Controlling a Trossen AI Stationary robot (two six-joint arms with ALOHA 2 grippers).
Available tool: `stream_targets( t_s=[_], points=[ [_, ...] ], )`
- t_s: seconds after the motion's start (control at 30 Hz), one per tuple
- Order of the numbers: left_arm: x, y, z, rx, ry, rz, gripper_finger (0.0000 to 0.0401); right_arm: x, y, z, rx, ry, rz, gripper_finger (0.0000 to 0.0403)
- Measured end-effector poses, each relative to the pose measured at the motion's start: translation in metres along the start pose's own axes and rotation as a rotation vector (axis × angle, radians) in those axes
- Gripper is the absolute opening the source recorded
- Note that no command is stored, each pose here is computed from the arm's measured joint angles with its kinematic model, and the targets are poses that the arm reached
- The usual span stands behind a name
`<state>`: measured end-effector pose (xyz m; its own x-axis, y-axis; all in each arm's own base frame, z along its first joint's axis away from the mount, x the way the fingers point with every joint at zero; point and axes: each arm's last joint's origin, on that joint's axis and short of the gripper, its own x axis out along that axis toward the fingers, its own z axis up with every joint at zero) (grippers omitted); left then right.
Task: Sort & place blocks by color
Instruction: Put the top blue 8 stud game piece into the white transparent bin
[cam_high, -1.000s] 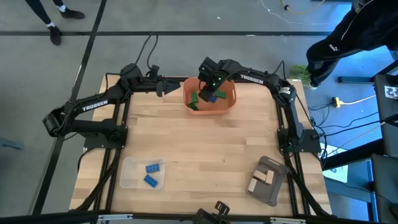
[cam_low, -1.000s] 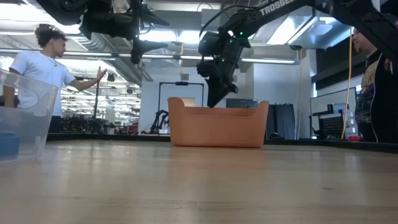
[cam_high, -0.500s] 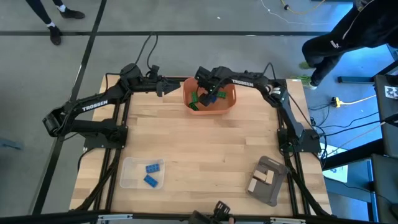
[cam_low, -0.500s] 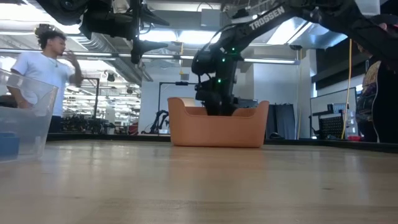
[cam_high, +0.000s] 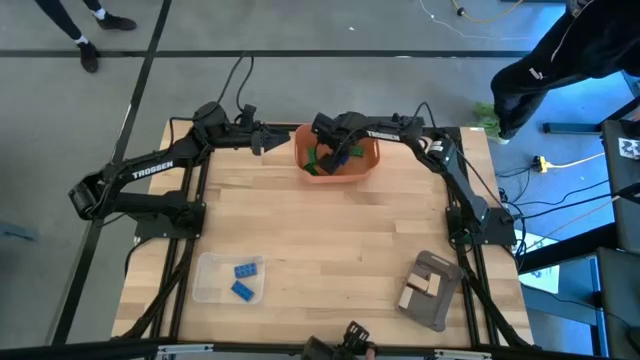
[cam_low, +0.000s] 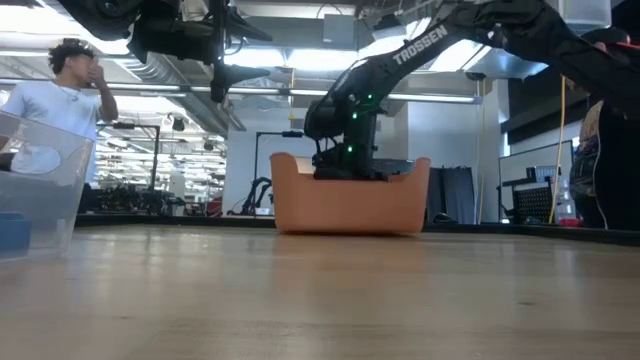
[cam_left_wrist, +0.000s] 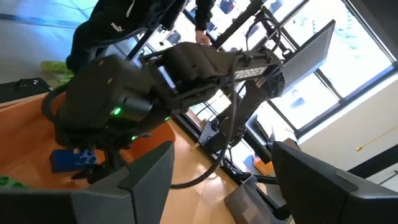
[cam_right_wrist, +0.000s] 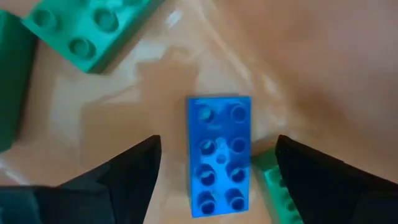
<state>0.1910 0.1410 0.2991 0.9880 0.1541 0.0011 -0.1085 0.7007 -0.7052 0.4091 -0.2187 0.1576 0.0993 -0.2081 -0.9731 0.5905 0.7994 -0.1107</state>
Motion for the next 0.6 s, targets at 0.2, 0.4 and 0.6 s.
stream_targets(
  t_s=[0.2,0.4,0.6],
  points=[
    [0.0000,0.0000,0.0000,0.000,0.000,0.000,0.0261,0.0115,0.0018,-0.0016,0.017,0.031,-0.001,0.0314],
    [0.0000,0.0000,0.0000,0.000,0.000,0.000,0.0261,0.0120,0.0030,-0.0018,0.020,0.032,0.002,0.0263],
    [0.0000,0.0000,0.0000,0.000,0.000,0.000,0.0261,0.0120,0.0048,-0.0035,0.002,0.048,0.003,0.0150]
  ],
)
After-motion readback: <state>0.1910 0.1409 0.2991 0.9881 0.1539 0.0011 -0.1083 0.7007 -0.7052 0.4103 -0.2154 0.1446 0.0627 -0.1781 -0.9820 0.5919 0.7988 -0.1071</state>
